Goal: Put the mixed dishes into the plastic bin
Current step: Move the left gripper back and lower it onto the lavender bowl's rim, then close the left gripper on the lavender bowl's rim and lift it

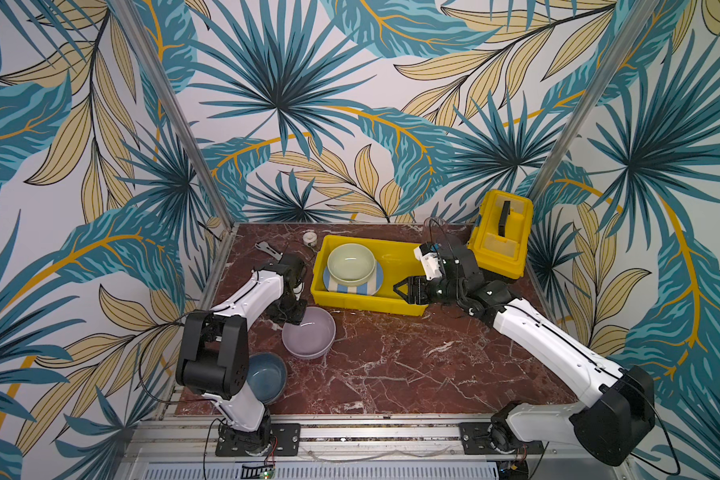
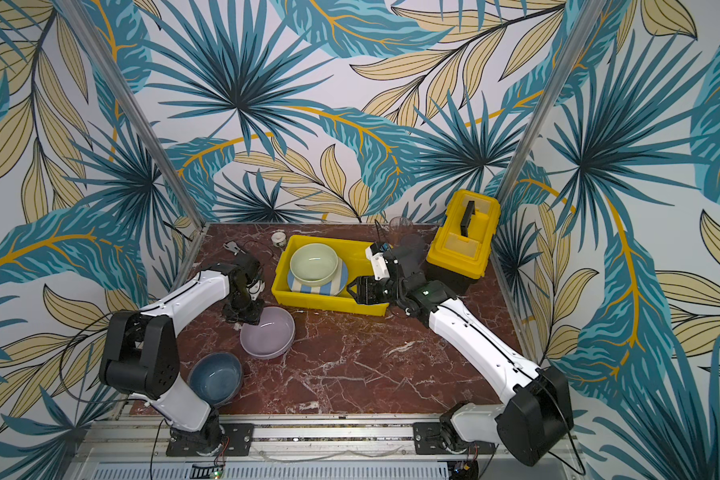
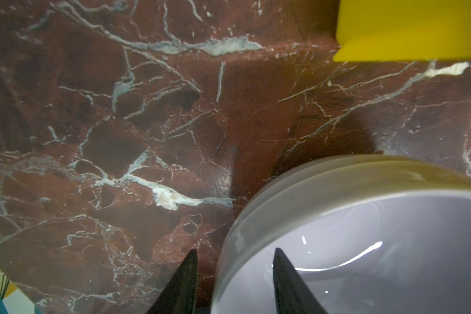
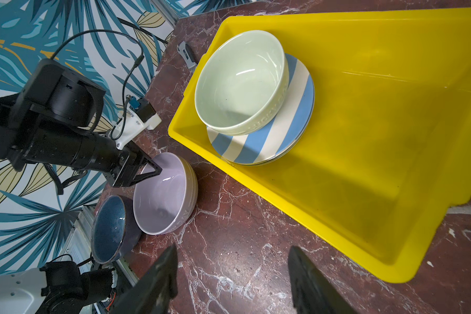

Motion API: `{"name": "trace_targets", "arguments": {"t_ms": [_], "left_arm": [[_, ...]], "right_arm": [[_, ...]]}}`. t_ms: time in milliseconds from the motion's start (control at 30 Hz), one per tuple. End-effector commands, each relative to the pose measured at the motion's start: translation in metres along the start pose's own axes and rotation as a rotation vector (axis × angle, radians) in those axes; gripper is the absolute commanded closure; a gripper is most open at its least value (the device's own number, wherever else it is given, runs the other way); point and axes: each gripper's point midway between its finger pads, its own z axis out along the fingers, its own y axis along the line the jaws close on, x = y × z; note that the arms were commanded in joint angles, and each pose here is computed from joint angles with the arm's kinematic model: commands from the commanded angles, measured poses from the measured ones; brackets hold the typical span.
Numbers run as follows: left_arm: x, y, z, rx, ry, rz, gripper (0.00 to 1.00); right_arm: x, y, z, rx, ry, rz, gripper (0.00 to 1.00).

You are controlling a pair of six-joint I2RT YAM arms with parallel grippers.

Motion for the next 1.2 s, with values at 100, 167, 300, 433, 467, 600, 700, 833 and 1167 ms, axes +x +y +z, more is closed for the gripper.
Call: {"name": "trace_targets", "arguments": {"t_ms": [100, 167, 300, 433, 467, 600, 700, 833, 1167], "left_arm": [[0.0, 0.001, 0.014, 0.002, 0.021, -0.006, 0.63], [0.0, 0.001, 0.016, 0.001, 0.028, -0.009, 0.66], [0.001, 0.001, 0.016, 0.001, 0.03, -0.013, 0.7], [0.002, -0.001, 0.014, 0.015, 0.025, -0.015, 0.79], [0.003, -0.002, 0.014, 0.018, 0.026, -0.016, 0.8], [0.005, -0.002, 0.015, 0.022, 0.03, -0.022, 0.84], [0.006, -0.002, 0.013, 0.017, 0.024, -0.028, 0.87], [0.007, -0.003, 0.011, 0.027, 0.018, -0.03, 0.91], [0.004, -0.011, 0.0, 0.044, -0.032, -0.004, 0.97]], "right_arm": [[0.002, -0.003, 0.004, 0.002, 0.005, 0.004, 0.34], [0.003, -0.003, 0.004, 0.001, 0.001, 0.002, 0.34], [0.004, -0.004, 0.003, 0.005, 0.003, -0.004, 0.34], [0.004, -0.004, 0.002, 0.01, 0.001, -0.009, 0.34], [0.003, -0.004, 0.002, 0.008, 0.0, -0.009, 0.34], [0.005, -0.005, 0.003, 0.008, 0.001, -0.004, 0.34], [0.005, -0.005, 0.002, 0.009, 0.002, -0.006, 0.34], [0.006, -0.006, 0.002, 0.011, 0.0, -0.009, 0.34], [0.003, -0.004, 0.006, 0.001, 0.001, -0.013, 0.34]]}}
